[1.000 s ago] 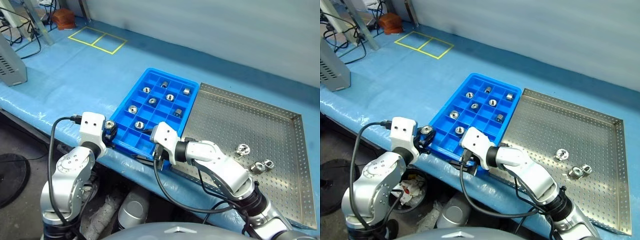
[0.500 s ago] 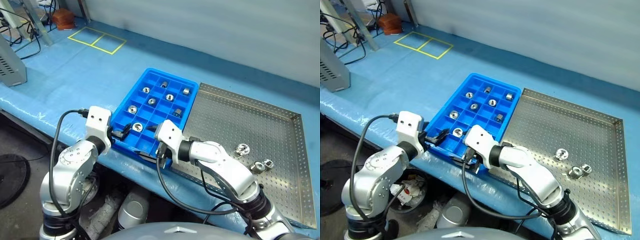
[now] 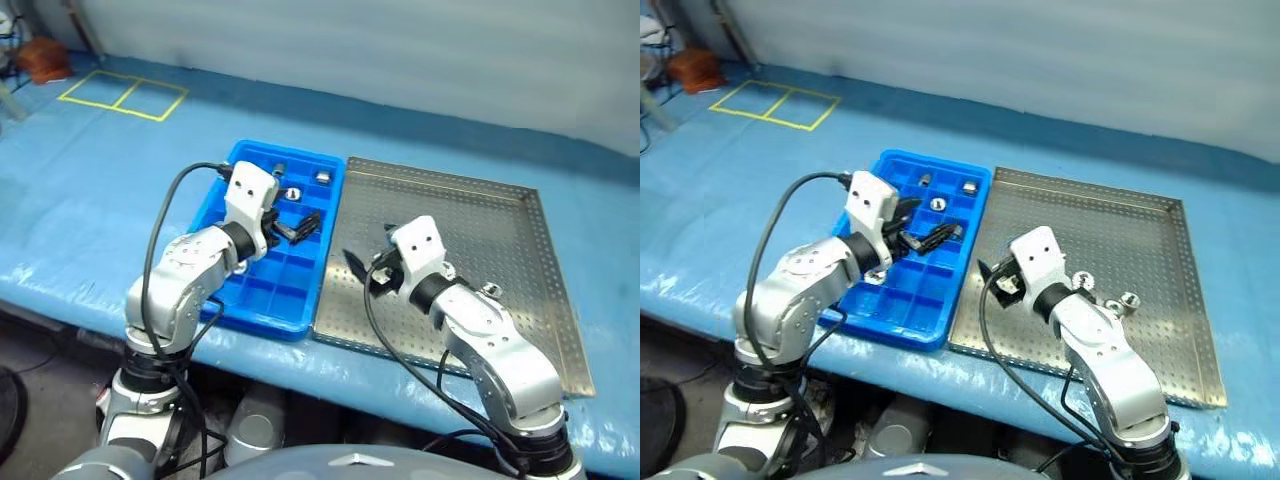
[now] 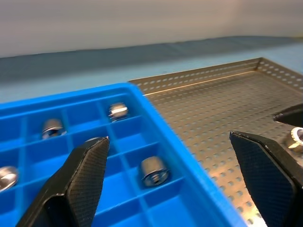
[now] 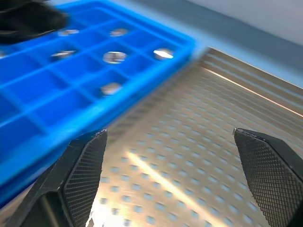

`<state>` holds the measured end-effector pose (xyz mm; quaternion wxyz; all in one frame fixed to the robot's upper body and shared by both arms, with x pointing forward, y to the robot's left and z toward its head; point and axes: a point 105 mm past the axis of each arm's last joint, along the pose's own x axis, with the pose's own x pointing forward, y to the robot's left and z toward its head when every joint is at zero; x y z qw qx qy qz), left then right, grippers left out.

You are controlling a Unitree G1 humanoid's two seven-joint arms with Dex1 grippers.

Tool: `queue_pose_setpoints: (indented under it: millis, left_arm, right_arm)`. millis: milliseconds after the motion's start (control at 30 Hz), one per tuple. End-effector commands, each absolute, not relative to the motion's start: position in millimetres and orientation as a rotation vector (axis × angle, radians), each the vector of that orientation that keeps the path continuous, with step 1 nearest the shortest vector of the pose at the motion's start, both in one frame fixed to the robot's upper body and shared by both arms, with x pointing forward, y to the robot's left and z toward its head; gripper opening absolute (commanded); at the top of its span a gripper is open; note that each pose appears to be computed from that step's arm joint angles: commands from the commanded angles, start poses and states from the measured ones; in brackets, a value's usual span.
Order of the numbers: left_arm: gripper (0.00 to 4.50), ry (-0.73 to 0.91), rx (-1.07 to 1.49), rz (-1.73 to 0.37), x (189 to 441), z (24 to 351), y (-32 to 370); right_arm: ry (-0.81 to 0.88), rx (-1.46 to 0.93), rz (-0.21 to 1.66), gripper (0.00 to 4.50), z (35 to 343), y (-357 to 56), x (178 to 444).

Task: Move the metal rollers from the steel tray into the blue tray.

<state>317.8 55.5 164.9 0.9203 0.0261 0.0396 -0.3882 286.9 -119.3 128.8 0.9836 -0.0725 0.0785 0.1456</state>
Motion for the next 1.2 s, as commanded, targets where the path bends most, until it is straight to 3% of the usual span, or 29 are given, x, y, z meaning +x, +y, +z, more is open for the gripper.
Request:
queue_pose_setpoints:
  millis: [33,267,633,967,1067,1200]
  left_arm:
    - [4.44,-0.003,0.048,-0.902,311,171,34]
    - [4.44,-0.023,0.062,-1.029,294,155,10]
    - [4.44,-0.001,0.105,-1.064,271,125,13]
    - [4.44,0.007,0.041,-1.023,259,116,11]
    - [4.50,-0.013,0.032,-1.011,258,119,11]
    - [4.50,-0.048,0.028,-0.976,260,124,16]
  right_arm:
    - [0.164,-0.115,0.110,4.50,128,-140,296]
    - [0.208,-0.052,0.011,4.50,112,-143,316]
    - [0.254,0.017,-0.005,4.50,90,-138,340]
    - [0.334,0.009,0.034,4.50,66,-128,342]
    - [0.336,0.003,0.047,3.86,66,-125,342]
    - [0.320,0.011,0.067,2.54,73,-119,342]
